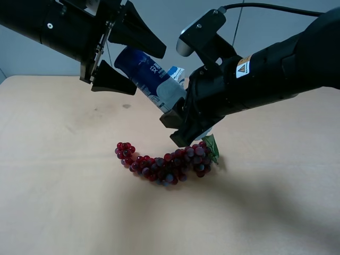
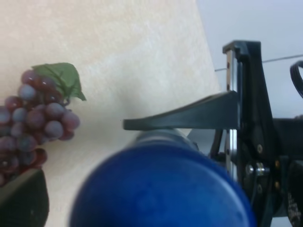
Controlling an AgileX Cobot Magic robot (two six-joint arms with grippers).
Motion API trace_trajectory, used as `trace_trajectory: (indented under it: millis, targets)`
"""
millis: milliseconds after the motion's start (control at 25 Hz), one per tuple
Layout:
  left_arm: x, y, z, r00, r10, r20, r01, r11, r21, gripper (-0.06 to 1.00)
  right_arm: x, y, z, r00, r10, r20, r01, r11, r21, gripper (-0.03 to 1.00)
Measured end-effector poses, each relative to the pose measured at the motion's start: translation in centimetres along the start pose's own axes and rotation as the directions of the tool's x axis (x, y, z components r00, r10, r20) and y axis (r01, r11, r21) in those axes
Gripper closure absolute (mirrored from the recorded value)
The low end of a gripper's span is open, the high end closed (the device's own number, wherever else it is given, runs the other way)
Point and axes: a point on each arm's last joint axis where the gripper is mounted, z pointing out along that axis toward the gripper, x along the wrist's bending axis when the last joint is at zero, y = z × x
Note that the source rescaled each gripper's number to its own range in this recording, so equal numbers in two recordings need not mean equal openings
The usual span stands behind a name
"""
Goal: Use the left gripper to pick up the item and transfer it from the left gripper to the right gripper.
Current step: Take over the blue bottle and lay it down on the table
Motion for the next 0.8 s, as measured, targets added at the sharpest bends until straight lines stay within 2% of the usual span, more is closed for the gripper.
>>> trace_trajectory:
  millis: [400, 520, 640, 800]
  targets:
    - [0.7, 1.4, -4.0, 0.999, -0.016, 0.030, 0.017, 0.999, -0.041, -0.05, 0.0, 0.0, 0.0, 1.000, 0.000, 0.000, 0.000, 1.000, 0.000, 0.97]
    - [0.5, 1.6, -5.5, 1.000, 0.006, 0.024, -0.004, 0.998, -0.062, -0.05, 0.0, 0.0, 0.0, 1.000, 0.000, 0.000, 0.000, 1.000, 0.000, 0.97]
    - [-0.3, 1.5, -7.6, 0.998, 0.055, -0.028, -0.058, 0.993, -0.104, -0.05, 0.0, 0.0, 0.0, 1.000, 0.000, 0.000, 0.000, 1.000, 0.000, 0.97]
    - [-1.4, 0.4, -10.8, 0.983, 0.111, -0.145, -0.134, 0.978, -0.158, -0.05, 0.0, 0.0, 0.0, 1.000, 0.002, 0.000, -0.002, 1.000, 0.000, 0.97]
